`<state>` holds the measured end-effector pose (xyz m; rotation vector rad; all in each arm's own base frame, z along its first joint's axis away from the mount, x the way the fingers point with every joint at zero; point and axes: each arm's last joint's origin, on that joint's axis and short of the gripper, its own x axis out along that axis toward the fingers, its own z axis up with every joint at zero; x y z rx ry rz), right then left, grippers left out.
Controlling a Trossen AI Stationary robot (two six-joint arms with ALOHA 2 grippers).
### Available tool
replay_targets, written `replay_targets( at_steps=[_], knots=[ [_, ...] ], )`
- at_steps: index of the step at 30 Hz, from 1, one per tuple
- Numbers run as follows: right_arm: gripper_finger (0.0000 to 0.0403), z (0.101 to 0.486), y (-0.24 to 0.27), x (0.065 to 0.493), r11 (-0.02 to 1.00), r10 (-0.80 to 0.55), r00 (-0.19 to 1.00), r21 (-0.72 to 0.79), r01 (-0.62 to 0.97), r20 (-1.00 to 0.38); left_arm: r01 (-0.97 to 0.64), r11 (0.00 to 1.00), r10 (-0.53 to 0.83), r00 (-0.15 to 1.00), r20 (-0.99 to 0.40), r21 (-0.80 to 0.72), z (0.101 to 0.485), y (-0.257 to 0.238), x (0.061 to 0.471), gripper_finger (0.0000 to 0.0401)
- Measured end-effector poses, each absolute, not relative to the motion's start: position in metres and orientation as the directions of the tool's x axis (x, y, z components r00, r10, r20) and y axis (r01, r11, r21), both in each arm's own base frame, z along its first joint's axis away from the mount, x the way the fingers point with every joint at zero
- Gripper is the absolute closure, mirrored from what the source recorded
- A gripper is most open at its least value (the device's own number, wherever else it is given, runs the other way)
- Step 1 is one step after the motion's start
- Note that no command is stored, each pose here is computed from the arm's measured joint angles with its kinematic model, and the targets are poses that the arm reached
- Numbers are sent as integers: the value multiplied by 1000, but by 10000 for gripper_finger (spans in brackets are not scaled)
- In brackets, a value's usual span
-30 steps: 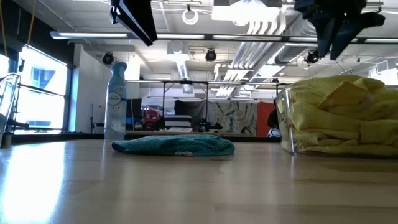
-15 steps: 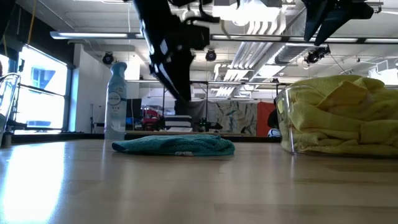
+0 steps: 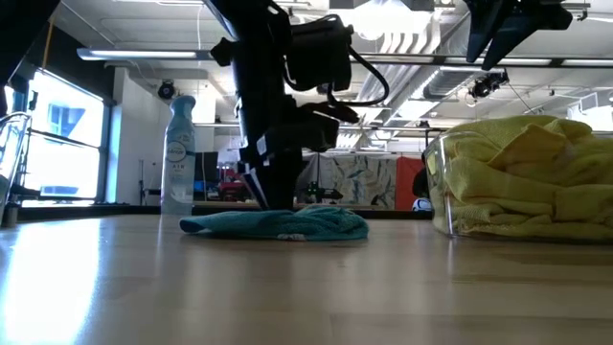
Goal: Sort microfiber towel by color & place in baskets
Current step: Put the blue microfiber towel into the left transparent bin
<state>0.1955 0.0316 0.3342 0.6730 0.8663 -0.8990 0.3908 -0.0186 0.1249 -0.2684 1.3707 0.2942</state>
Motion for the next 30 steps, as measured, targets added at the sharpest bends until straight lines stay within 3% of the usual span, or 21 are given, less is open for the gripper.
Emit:
replay_targets(
  at_steps=[5, 10, 16, 21, 26, 30],
  knots=[
    [261, 334, 32, 195, 470, -382, 341, 138, 872, -859, -356, 934, 38, 175, -984, -27, 128, -20, 389, 388],
    [261, 335, 32, 199, 514, -375, 372, 144, 846, -849, -353, 935, 49, 163, -985, -11, 158, -20, 373, 396],
    [261, 340, 35, 209, 580, -354, 475, 209, 787, -806, -405, 914, 132, 263, -956, 14, 243, -34, 332, 399],
    [261, 343, 36, 215, 596, -351, 527, 250, 763, -774, -481, 873, 136, 391, -910, -77, 311, -56, 283, 400],
    [261, 345, 36, 218, 583, -363, 557, 284, 761, -747, -486, 862, 82, 416, -906, -145, 351, -87, 235, 400],
    [261, 346, 36, 221, 563, -371, 578, 319, 763, -727, -491, 857, 45, 373, -927, -156, 371, -115, 199, 401]
  ],
)
